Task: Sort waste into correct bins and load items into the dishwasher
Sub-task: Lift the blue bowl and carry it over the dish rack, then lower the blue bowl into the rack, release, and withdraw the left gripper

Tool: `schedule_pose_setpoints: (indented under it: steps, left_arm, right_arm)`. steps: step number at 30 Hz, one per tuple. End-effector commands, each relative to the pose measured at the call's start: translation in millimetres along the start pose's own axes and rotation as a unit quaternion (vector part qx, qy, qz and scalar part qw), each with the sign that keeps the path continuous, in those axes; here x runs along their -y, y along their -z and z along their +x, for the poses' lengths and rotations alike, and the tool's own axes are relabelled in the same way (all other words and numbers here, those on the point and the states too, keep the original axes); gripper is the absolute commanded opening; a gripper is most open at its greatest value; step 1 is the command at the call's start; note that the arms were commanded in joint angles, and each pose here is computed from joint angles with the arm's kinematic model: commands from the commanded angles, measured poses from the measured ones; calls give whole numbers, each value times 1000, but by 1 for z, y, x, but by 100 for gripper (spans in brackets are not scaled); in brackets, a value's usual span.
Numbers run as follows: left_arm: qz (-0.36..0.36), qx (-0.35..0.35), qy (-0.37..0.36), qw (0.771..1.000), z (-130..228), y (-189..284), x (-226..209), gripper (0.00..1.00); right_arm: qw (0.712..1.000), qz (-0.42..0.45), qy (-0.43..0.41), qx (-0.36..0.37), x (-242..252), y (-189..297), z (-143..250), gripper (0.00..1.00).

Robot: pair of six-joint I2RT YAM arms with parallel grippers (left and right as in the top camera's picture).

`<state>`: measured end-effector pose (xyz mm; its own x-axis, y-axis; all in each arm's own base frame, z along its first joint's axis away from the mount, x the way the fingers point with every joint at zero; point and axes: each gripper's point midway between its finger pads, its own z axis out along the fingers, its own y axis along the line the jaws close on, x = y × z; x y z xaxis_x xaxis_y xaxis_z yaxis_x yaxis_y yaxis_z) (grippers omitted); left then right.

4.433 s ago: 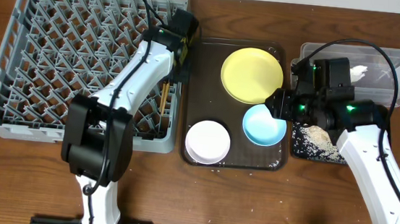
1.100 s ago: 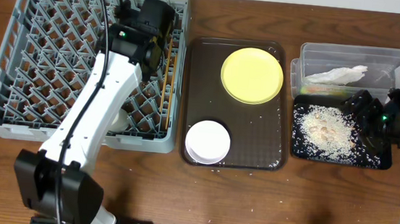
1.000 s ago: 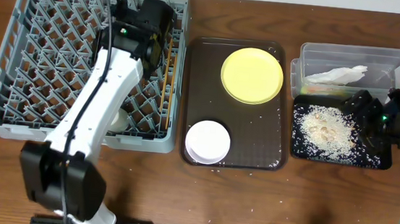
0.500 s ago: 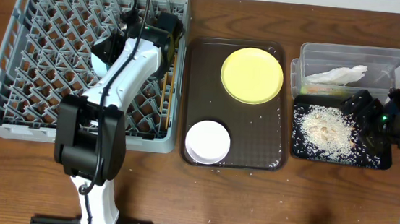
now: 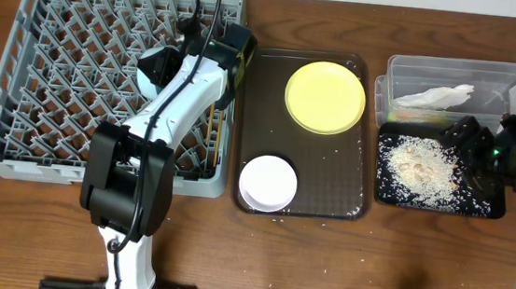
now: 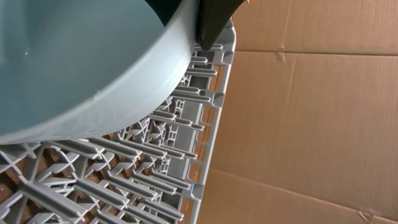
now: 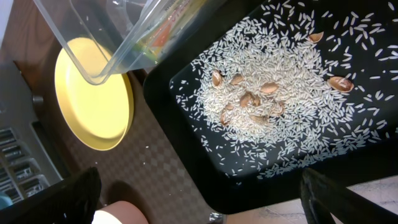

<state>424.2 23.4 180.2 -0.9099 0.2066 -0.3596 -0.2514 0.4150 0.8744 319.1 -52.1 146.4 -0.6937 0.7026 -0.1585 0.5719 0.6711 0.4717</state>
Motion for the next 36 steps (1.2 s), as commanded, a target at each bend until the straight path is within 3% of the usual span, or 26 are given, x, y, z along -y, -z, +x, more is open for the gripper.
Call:
schedule_pose_setpoints:
  steps: [1, 21, 29, 36]
  left_arm:
    - [-36, 5, 6, 999, 0, -4, -8, 7]
    - [-45, 2, 1, 999, 20, -12, 8, 7]
    - [-97, 23, -5, 995, 13, -9, -10, 7]
    - [-86, 29, 36, 995, 6, -10, -5, 8]
  right_arm:
    - [1000, -3, 7, -3, -2, 0, 2, 99]
    - [1000, -3, 7, -3, -2, 0, 2, 99]
    - [1000, -3, 7, -3, -2, 0, 2, 99]
    - [1000, -3, 7, -3, -2, 0, 2, 99]
